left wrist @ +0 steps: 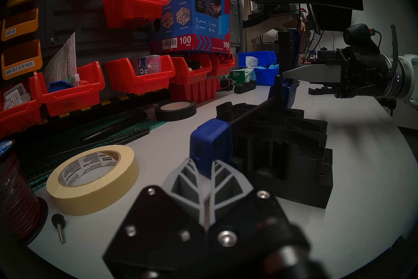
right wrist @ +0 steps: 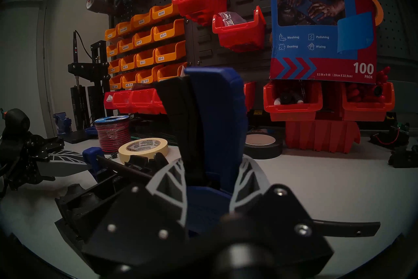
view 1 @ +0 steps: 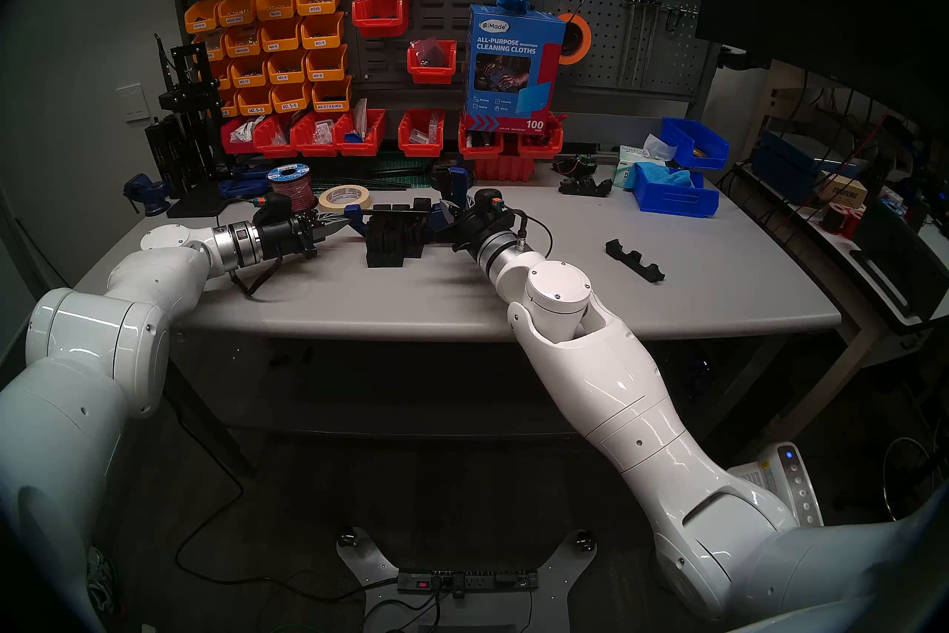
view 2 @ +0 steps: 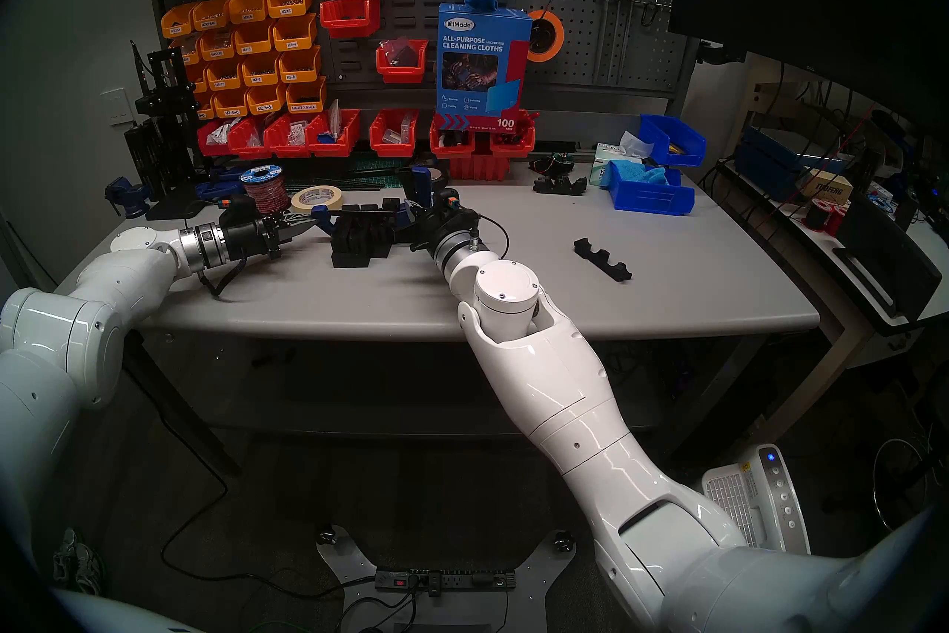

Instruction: Clamp the two 3D printed pieces together with the clamp

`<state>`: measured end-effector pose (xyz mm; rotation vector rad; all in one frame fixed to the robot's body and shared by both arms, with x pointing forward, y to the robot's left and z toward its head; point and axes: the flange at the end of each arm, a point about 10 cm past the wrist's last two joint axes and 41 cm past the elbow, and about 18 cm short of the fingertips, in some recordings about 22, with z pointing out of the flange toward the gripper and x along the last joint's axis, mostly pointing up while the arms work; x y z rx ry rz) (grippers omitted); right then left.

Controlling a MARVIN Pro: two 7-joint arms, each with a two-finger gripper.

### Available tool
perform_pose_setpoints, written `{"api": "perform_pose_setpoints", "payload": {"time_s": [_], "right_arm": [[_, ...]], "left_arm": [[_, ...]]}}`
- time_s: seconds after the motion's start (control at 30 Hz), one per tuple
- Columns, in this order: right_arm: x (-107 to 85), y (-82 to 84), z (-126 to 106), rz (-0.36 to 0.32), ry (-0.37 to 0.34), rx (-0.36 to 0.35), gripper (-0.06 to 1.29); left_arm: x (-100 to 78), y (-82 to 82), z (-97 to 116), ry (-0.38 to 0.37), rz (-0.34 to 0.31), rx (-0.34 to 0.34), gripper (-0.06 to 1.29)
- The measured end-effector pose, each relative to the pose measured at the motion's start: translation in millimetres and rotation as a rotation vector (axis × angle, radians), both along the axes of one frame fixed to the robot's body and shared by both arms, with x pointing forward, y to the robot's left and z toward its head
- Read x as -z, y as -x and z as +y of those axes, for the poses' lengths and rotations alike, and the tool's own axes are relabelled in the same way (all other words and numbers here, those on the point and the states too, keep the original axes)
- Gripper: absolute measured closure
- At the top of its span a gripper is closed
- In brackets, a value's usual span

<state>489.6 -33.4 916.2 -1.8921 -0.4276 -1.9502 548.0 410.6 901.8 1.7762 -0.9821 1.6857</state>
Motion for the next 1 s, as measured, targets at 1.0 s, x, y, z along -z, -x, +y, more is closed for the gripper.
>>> {"api": "perform_pose_setpoints", "payload": {"time_s": [1.0], "right_arm": [[-5.0, 5.3, 11.6, 0.002, 0.002, -0.054, 0.59]], "left_arm": [[-2.7, -2.0, -0.9, 0.005, -0.008, -0.006, 1.25]]}}
